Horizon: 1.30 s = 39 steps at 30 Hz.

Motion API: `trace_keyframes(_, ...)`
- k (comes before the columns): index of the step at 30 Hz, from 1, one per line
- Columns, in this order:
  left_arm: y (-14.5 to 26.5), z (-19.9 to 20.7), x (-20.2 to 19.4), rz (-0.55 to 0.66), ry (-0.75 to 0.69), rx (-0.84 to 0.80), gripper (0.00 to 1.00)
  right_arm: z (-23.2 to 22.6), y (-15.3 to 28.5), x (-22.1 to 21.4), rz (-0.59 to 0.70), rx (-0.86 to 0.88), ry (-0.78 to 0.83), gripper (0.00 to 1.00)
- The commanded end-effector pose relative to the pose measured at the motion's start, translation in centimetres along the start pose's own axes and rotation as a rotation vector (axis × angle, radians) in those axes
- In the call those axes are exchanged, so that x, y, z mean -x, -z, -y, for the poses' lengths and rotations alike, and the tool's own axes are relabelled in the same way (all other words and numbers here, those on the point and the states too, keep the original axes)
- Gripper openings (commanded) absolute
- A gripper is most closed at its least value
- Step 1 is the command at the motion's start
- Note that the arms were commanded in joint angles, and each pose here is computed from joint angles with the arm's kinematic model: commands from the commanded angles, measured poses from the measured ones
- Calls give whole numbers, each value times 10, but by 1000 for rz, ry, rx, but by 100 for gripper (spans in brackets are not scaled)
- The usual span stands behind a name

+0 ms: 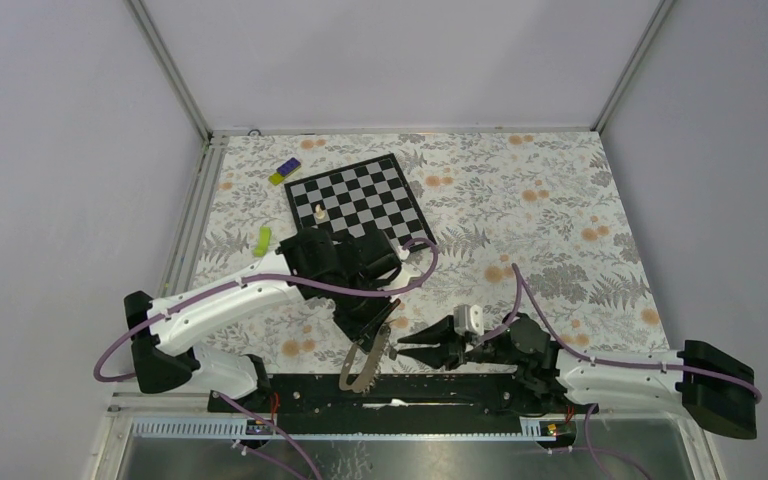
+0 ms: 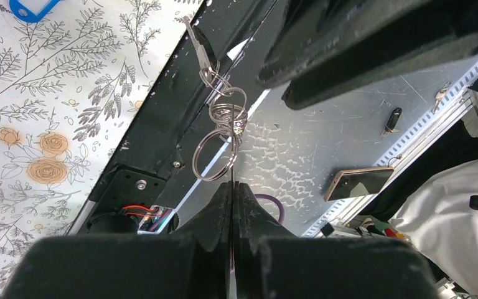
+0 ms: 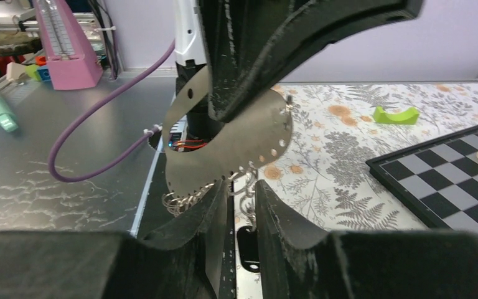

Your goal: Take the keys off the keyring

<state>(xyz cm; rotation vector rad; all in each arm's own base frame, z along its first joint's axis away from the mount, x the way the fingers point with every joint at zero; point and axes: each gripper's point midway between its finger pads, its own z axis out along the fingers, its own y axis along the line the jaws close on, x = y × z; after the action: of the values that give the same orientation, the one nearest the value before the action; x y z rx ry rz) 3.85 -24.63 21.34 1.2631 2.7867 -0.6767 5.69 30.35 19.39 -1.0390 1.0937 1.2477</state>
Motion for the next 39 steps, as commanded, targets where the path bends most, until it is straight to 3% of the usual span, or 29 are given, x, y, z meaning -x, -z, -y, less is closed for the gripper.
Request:
trace_keyframes(1,8,12,6,24,-26,-42,0,-11,-16,34,103,50,73,30)
trace_keyframes(18,12,16,8,35,-18,-57,0,6,-24,26,92,-60,99,28)
trace_keyframes(39,15,20,11,49,-17,-71,0,5,-28,19,72,-54,75,31)
